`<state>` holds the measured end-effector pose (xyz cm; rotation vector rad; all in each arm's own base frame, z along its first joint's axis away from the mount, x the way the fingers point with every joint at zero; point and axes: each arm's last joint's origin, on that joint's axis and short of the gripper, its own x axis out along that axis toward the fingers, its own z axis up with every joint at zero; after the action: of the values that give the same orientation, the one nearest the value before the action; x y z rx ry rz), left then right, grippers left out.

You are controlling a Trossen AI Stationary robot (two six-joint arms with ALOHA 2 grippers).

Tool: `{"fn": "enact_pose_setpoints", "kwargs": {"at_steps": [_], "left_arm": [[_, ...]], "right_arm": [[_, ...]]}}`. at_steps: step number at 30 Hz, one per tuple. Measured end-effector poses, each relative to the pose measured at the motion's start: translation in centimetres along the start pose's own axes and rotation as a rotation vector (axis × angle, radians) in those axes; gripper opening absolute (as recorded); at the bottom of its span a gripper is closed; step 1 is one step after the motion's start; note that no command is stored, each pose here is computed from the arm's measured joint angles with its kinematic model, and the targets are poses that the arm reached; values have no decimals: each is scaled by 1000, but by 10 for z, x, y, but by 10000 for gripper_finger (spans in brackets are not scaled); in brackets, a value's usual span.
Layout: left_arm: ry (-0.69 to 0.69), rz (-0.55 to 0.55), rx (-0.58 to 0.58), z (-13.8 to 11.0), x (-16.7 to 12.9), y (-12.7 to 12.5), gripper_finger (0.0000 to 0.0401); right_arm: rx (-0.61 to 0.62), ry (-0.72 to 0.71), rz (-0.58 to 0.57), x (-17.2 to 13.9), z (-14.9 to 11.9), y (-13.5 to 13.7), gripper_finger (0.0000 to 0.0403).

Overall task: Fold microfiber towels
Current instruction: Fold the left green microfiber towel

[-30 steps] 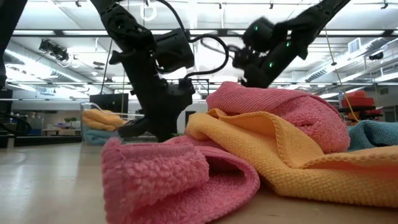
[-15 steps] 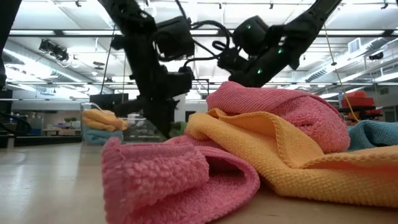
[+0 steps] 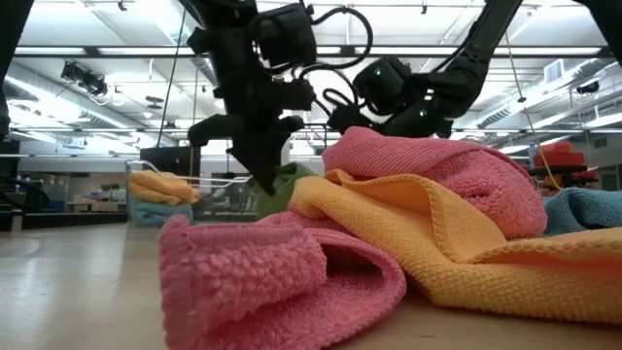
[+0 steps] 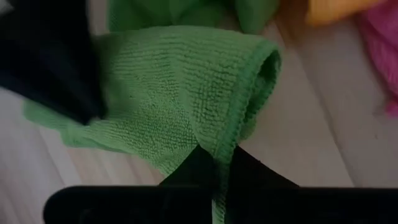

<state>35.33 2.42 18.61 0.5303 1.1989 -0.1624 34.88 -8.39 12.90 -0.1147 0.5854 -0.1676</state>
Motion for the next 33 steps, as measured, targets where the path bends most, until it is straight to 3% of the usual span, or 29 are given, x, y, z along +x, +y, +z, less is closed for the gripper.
{"fn": "enact_pose_setpoints", "kwargs": {"at_steps": [8, 15, 25, 29, 33], "left_arm": [[-79, 63, -109, 4, -3, 19, 24], [-127, 111, -188, 4, 10, 33, 27], [-128, 161, -144, 2, 16, 41, 33], [-118, 170, -108, 1, 16, 42, 29], [-98, 158, -79, 0, 19, 41, 25]], "right_arm": [[64, 98, 21, 15, -23, 9, 55], [74, 109, 34, 20, -26, 20, 54], [111, 146, 71, 3, -16, 25, 53], [128, 97, 69, -4, -4, 23, 53], [145, 89, -8, -11, 2, 20, 53]]}}
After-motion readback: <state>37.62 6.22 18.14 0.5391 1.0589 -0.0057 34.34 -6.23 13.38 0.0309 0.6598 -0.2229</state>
